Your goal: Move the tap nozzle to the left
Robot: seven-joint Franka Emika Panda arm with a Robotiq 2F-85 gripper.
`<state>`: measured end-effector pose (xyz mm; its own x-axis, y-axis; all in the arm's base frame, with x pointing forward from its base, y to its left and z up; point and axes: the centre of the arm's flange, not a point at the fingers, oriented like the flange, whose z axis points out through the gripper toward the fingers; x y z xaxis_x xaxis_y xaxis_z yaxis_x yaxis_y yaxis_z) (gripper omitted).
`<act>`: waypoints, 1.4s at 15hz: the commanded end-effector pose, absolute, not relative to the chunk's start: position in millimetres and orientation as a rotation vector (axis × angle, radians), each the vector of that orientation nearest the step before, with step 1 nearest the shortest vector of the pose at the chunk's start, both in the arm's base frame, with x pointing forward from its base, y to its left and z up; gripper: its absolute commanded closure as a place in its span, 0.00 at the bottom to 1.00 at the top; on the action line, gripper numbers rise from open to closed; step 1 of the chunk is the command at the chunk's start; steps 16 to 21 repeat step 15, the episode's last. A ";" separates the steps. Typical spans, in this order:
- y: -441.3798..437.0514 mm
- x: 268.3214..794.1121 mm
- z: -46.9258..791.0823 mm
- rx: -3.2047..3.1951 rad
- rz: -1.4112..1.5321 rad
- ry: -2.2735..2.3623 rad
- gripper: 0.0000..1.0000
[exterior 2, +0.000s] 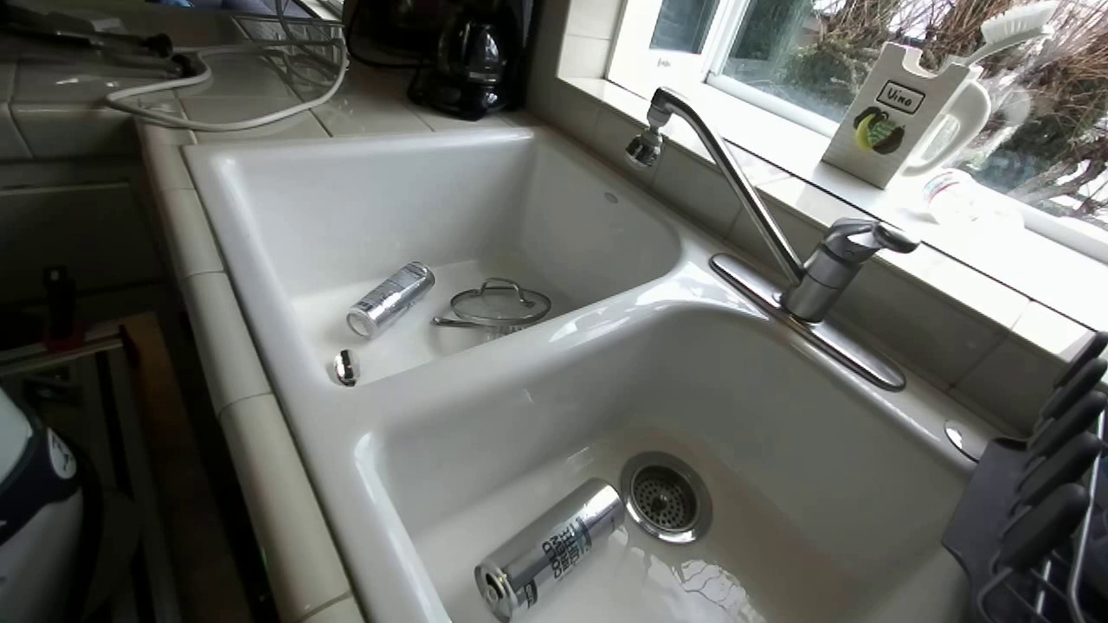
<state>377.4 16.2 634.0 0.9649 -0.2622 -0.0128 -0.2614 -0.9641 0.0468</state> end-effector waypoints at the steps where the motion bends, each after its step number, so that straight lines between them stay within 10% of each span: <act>1: 9.6 353.3 653.5 3.089 0.050 -0.260 0.00; 21: 1.9 346.8 678.5 3.090 0.227 -0.075 0.00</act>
